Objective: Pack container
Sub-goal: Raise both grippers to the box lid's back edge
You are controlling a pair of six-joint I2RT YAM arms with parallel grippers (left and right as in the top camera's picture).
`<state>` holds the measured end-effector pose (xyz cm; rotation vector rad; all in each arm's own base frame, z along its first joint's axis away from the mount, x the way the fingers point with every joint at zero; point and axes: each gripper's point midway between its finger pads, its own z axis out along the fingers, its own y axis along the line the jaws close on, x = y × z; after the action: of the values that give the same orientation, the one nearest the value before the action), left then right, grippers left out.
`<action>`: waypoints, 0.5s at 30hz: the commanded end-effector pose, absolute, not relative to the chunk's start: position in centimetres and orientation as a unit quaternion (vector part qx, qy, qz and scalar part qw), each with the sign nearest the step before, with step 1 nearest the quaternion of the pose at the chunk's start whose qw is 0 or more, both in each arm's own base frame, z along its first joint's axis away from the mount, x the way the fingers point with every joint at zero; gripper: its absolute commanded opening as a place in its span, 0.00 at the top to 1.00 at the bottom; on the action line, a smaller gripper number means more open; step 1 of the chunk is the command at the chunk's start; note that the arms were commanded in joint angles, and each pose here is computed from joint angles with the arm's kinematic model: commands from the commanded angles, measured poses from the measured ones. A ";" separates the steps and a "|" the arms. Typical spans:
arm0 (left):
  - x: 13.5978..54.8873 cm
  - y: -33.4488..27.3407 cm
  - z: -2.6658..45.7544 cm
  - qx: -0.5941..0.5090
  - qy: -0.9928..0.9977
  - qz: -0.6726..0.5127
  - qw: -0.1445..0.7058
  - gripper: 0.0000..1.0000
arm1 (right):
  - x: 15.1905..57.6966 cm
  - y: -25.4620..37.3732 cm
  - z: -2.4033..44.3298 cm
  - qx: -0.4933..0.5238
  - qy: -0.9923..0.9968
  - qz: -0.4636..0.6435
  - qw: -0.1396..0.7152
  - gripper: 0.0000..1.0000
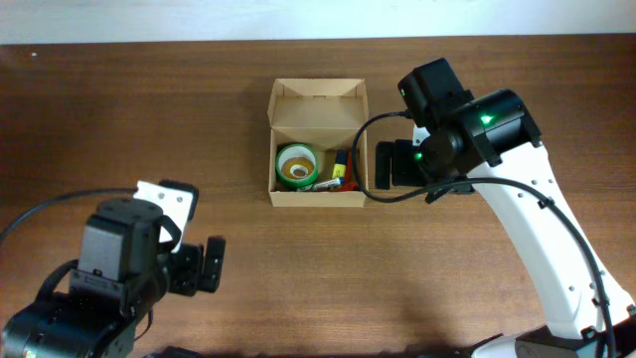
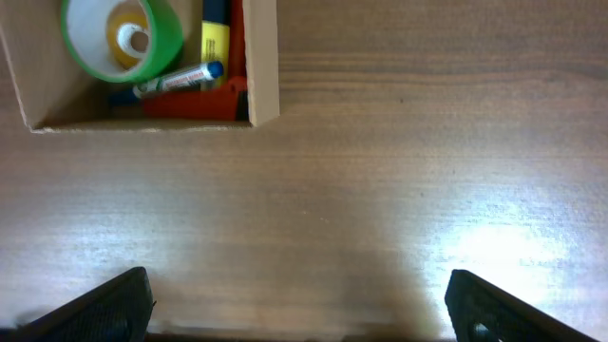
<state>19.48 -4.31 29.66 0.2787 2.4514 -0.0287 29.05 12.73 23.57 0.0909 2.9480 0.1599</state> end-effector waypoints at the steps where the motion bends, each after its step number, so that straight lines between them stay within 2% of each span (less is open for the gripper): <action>1: 19.5 -5.0 29.9 0.121 0.934 -0.028 0.335 0.00 | 28.8 12.7 24.4 0.022 0.993 0.058 0.105 0.01; 7: 23.3 -6.4 32.0 0.100 0.912 -0.051 0.395 0.00 | 29.9 13.1 24.7 0.004 0.990 0.064 0.129 0.01; 15: 35.4 -10.9 26.1 0.093 0.926 -0.122 0.346 0.00 | 35.5 12.6 25.8 -0.026 0.972 0.078 0.221 0.00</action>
<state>34.46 -10.34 26.78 0.2539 2.3903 -0.2151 34.74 13.49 25.48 -0.0541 2.7092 0.2361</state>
